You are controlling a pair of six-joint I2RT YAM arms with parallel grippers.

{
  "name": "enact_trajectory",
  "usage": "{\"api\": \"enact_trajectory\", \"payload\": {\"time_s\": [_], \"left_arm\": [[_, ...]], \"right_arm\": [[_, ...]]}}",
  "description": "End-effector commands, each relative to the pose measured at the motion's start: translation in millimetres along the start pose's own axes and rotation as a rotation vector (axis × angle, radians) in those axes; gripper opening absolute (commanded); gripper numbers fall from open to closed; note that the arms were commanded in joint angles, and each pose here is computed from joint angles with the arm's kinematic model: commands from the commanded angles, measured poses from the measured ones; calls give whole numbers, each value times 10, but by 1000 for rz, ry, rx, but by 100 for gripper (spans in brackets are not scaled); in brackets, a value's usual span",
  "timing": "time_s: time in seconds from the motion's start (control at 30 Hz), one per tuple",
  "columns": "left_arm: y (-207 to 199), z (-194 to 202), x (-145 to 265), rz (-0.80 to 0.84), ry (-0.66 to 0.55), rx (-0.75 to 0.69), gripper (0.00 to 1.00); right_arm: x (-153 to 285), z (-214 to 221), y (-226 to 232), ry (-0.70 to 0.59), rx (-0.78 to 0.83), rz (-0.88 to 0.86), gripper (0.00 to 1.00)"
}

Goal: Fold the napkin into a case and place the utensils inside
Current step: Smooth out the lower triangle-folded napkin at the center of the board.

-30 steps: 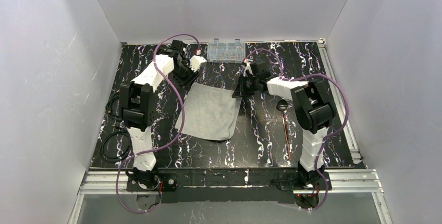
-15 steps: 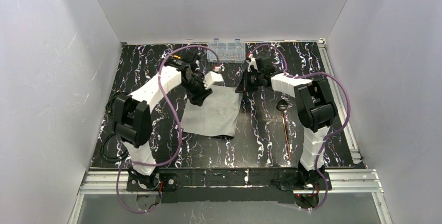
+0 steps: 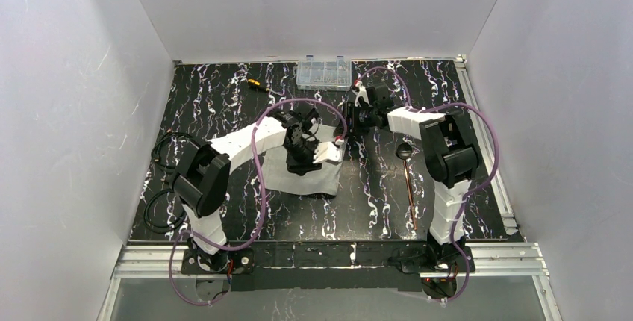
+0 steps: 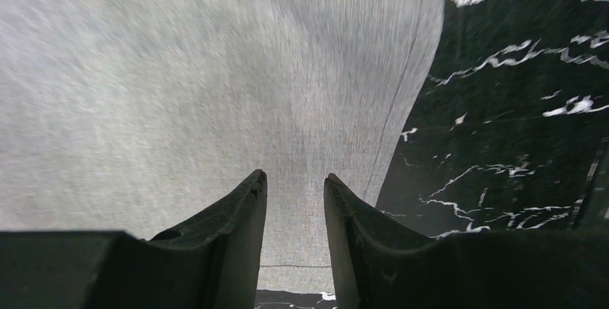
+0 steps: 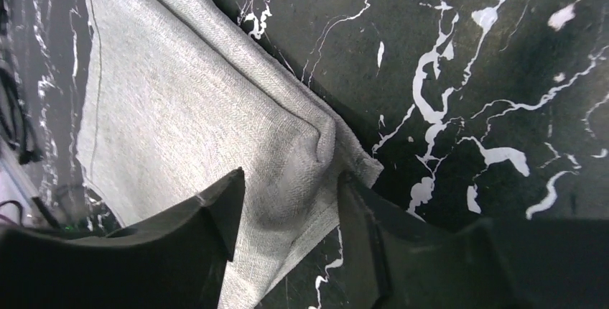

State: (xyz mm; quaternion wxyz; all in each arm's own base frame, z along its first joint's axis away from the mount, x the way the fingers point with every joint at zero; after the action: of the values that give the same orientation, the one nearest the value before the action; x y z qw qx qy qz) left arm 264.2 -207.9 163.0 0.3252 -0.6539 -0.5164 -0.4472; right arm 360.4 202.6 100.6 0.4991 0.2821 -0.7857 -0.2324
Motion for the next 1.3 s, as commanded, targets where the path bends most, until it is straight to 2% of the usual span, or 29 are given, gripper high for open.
{"api": "enact_trajectory", "payload": {"time_s": [0.0, 0.1, 0.13, 0.2, 0.27, 0.37, 0.5, 0.67, 0.9, 1.07, 1.27], "left_arm": [[18, 209, 11, -78, 51, -23, 33], [206, 338, 179, -90, 2, 137, 31], [279, 399, 253, -98, -19, 187, 31], [394, 538, 346, -140, -39, 242, 30], [480, 665, 404, -188, -51, 272, 30], [591, 789, 388, -213, -42, 305, 30], [802, 877, 280, -235, -25, 344, 30], [1159, 931, 174, -292, 6, 369, 30], [1468, 1134, 60, -407, 159, 396, 29], [1572, 1183, 52, -495, 189, 434, 29], [1624, 1190, 49, -526, 185, 446, 30]], "right_arm": [[224, -205, 135, -102, 83, 48, 65], [485, -372, 326, -191, 128, 77, 69], [562, -390, 389, -206, 137, 71, 67], [649, -351, 472, -210, 121, 23, 53], [615, -218, 489, -182, 84, -45, 44], [514, -34, 426, -142, 25, -101, 42], [353, 2, 423, -106, -32, -214, 36], [126, -12, 215, -77, -86, -211, 34], [51, 11, -117, -90, -156, -165, 31], [-9, 88, -232, -74, -168, -132, 30], [-33, 45, -289, -66, -139, -62, 29]]}}
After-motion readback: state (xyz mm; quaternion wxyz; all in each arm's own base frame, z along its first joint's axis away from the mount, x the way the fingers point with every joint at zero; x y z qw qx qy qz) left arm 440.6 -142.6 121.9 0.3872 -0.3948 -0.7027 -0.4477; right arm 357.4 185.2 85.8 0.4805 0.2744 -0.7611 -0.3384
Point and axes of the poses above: each gripper's point midway between its finger pads, its own x axis back along the fingers, its own y axis along the line the jaws close on, z = x × y, the point moved 10 cm from there along x, back along the fingers, and after that the axes turned 8 degrees about -x, right-handed, at the moved point
